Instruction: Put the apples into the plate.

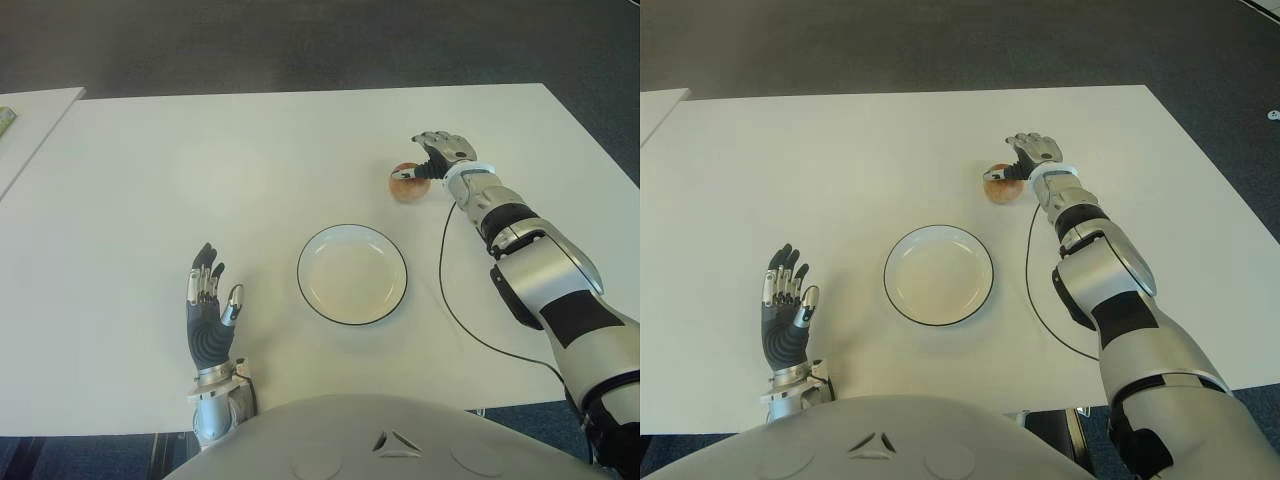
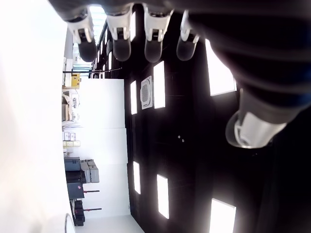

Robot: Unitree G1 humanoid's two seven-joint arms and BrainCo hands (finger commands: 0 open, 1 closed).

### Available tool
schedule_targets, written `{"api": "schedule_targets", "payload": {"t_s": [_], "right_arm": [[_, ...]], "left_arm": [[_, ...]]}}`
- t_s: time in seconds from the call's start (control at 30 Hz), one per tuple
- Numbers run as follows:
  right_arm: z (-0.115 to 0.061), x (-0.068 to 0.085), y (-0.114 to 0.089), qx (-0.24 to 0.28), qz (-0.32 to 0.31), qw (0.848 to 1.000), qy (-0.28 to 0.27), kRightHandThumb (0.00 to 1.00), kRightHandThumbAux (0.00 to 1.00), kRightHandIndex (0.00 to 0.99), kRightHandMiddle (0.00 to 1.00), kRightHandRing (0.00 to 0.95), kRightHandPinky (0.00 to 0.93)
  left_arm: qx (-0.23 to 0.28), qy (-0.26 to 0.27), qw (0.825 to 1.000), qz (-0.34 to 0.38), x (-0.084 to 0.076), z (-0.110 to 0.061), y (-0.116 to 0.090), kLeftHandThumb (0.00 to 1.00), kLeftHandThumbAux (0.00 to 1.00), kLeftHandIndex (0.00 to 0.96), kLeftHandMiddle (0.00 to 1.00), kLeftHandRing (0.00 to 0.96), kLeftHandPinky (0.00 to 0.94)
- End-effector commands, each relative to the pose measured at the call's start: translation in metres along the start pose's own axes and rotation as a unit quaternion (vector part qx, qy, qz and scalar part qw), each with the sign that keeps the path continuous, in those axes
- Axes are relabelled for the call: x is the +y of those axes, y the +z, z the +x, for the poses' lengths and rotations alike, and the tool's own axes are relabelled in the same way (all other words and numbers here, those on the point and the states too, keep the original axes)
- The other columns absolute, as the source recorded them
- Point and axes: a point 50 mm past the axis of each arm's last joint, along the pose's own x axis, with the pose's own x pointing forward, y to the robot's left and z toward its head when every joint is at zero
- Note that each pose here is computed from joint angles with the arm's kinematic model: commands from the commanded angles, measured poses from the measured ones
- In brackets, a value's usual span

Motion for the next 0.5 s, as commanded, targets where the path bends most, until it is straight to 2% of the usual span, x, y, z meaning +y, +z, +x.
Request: {"api": "schedule_targets", "payload": {"t_s": [0.03,0.5], "right_arm": [[0.0028,-0.0074,0.0049,-0.011,-0.006,1.000,0.000,0.081,0.252,0.000,0.000,0.000,0.000],[0.0046,-0.0104,0.0111,-0.018,0.001,1.000,-0.004,0.088,0.250,0.000,0.000,0.000,0.000]], "left_arm": [[0.126,-0.026,0.992,0.003,-0.0081,0.0030,-0.0448,0.172,0.537,0.081,0.047,0.031,0.041],[0.123,-0.033,0.992,-0.005,-0.0087,0.0055,-0.0448,0.194,0.539,0.085,0.039,0.019,0.020]]}}
